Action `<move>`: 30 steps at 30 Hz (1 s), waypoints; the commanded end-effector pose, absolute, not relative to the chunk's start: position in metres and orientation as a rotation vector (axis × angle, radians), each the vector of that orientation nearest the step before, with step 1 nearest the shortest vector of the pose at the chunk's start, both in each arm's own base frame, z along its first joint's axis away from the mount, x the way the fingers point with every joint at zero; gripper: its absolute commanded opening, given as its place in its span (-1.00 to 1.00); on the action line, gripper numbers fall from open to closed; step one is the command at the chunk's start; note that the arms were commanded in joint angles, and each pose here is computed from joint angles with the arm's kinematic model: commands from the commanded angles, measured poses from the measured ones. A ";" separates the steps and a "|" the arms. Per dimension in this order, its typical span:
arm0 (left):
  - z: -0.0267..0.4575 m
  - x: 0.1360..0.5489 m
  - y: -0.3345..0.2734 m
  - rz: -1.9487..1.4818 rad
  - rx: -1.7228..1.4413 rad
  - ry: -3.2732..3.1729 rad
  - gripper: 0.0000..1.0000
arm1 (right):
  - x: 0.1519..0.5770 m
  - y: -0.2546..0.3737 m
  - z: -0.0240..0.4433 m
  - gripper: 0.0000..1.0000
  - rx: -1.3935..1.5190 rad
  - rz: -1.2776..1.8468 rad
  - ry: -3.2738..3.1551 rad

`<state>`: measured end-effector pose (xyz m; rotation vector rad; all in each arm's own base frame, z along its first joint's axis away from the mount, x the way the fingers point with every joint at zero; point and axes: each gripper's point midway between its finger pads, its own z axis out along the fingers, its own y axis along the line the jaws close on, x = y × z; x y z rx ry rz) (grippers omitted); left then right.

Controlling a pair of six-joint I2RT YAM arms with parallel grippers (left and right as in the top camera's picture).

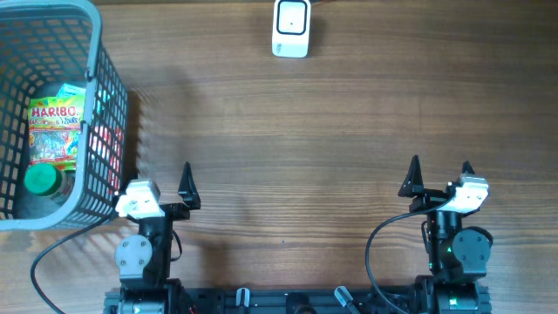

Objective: Scan the item barcode

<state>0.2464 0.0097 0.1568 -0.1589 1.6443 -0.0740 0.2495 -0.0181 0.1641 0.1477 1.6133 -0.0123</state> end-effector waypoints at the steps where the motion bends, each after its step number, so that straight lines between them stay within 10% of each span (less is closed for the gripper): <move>1: 0.155 0.247 0.007 -0.070 -0.132 1.649 1.00 | 0.250 -0.014 0.163 0.99 0.124 -0.003 1.618; 30: 0.159 0.246 -0.010 -0.213 -0.127 1.683 1.00 | 0.250 -0.014 0.163 0.99 0.124 -0.003 1.618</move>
